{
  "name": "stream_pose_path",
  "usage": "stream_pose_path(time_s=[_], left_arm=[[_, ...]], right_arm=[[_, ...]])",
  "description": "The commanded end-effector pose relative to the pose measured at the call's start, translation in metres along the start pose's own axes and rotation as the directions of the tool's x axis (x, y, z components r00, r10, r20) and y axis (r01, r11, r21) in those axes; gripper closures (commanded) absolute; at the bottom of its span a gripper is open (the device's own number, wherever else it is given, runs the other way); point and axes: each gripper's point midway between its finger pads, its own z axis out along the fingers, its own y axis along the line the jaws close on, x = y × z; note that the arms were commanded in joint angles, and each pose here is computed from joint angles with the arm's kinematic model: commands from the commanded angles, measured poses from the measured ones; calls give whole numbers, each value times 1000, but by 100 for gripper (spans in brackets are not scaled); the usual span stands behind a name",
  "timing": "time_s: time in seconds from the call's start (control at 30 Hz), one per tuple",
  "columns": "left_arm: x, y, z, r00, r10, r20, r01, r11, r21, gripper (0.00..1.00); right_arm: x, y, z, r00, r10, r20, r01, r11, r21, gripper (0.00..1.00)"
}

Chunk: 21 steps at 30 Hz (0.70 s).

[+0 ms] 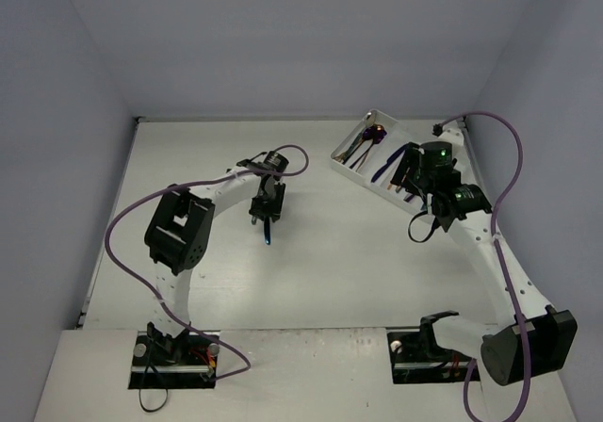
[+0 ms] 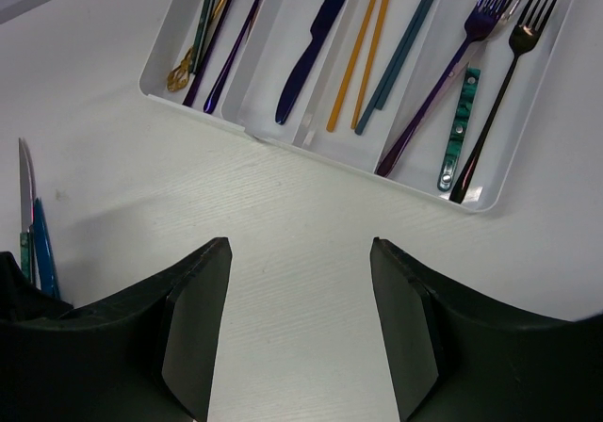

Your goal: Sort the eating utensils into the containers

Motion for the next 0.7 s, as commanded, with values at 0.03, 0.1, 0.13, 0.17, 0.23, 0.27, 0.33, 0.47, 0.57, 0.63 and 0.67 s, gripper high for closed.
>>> stream_pose_path(time_s=[0.03,0.1,0.13,0.17,0.23,0.27,0.33,0.47,0.57,0.63,0.67], left_arm=[[13,14,37,996,-73,-53,70,996,-52,74],[12,16,41,995,-79,-59,75,996,-57,80],[10,16,43,995,-80,-60,76,995,-58,83],[7,16,44,995,-80,-56,77,995,-57,86],[2,15,44,996,-77,-48,74,996,-53,96],[1,14,44,996,-76,-47,74,996,-47,99],[-2,8,40,996,-74,-41,73,997,-19,100],[-14,-10,18,998,-57,6,57,997,51,100],[-30,-34,-22,994,-44,97,31,990,140,100],[-39,-47,-51,986,-54,155,23,981,195,100],[-43,-51,-62,982,-60,178,21,976,215,100]], right_arm=[[-13,7,-8,998,37,53,-35,999,-39,41],[-12,8,-8,998,38,50,-36,998,-44,41],[-11,8,-8,998,37,46,-35,998,-47,41],[-10,9,-8,998,36,42,-34,998,-50,41],[-7,11,-9,999,34,31,-32,997,-65,41],[-6,14,-9,999,31,24,-29,996,-79,41],[-3,22,-10,1000,24,6,-24,992,-120,42],[5,48,-15,999,1,-48,-13,969,-246,42],[8,67,-20,997,8,-77,-33,941,-338,40],[10,81,-25,995,23,-95,-60,914,-401,37],[9,87,-26,995,29,-96,-67,904,-423,36]])
